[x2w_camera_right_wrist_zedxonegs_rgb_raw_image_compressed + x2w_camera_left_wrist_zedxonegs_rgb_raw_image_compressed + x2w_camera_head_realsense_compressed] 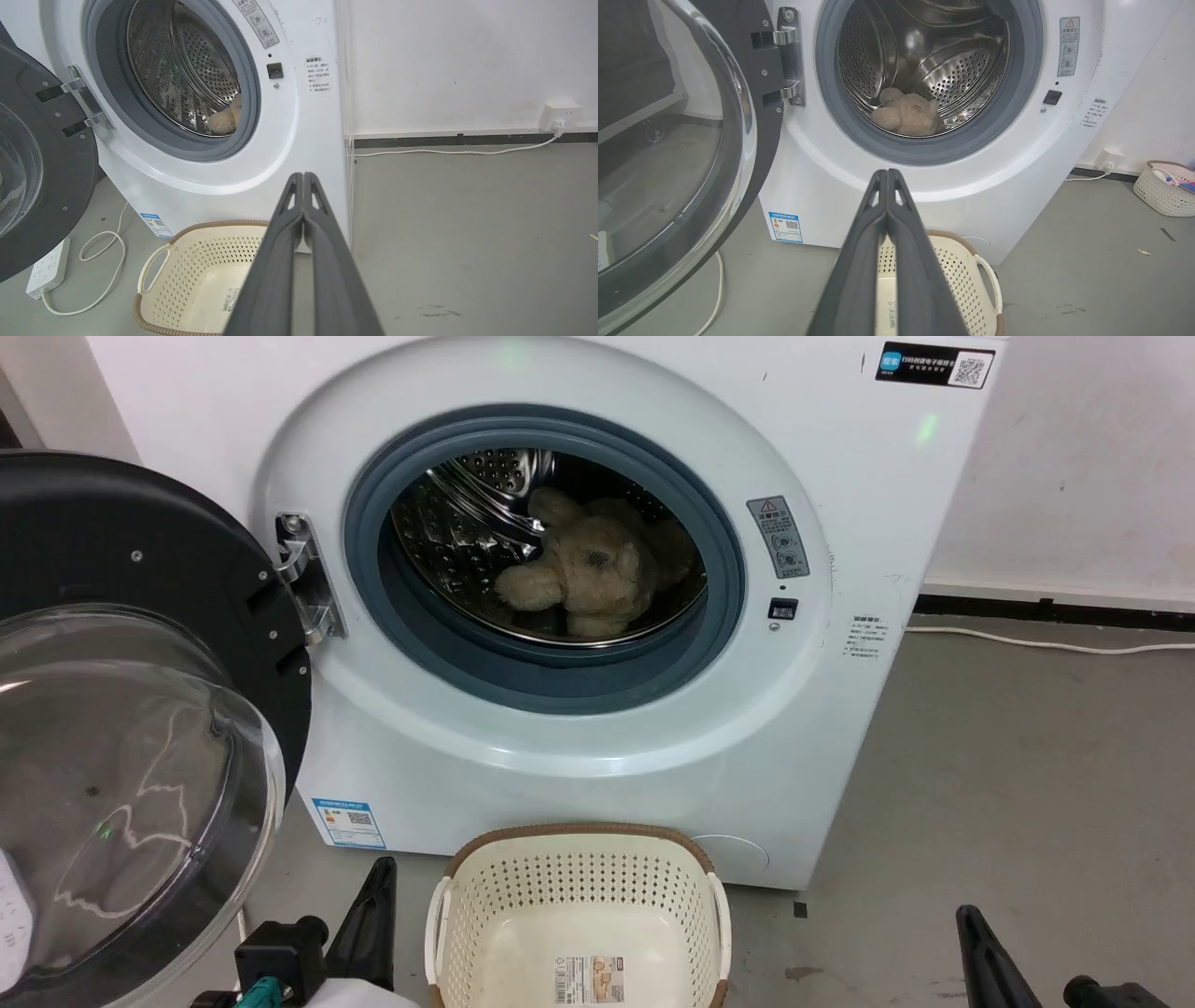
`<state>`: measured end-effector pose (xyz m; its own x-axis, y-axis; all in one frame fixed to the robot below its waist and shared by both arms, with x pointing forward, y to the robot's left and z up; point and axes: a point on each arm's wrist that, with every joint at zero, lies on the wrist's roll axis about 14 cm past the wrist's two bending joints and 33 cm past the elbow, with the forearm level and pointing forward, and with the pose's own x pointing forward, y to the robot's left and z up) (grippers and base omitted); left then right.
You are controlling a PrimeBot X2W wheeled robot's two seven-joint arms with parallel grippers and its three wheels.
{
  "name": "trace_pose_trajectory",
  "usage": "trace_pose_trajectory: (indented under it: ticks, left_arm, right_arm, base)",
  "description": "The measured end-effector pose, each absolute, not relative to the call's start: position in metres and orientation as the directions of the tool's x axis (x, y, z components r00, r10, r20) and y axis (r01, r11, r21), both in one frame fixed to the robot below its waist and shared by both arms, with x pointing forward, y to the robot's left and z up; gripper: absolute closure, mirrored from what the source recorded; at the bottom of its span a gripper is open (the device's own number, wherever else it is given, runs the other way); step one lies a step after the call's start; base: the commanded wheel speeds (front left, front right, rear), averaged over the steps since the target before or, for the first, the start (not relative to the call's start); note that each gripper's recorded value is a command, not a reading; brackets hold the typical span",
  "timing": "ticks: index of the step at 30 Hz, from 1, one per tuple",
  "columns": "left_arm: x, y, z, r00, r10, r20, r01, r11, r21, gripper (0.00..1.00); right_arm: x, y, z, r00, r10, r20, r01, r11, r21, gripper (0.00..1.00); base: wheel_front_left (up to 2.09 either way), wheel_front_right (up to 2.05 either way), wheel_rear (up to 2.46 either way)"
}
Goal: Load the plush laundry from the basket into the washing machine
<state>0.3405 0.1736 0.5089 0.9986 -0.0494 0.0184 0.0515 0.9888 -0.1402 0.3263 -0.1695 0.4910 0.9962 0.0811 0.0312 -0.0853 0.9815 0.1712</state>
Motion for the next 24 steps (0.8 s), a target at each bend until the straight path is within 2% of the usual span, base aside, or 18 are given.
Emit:
trace_pose_trajectory:
  ticks: [24]
  left_arm:
    - [0.347, 0.1726, 0.5123, 0.999, -0.046, 0.016, 0.047, 0.993, -0.106, 1.0]
  right_arm:
    - [0.335, -0.1665, 0.4952, 0.995, 0.099, 0.012, -0.1, 0.987, 0.125, 1.0]
  base:
    - [0.0, 0.0, 0.0]
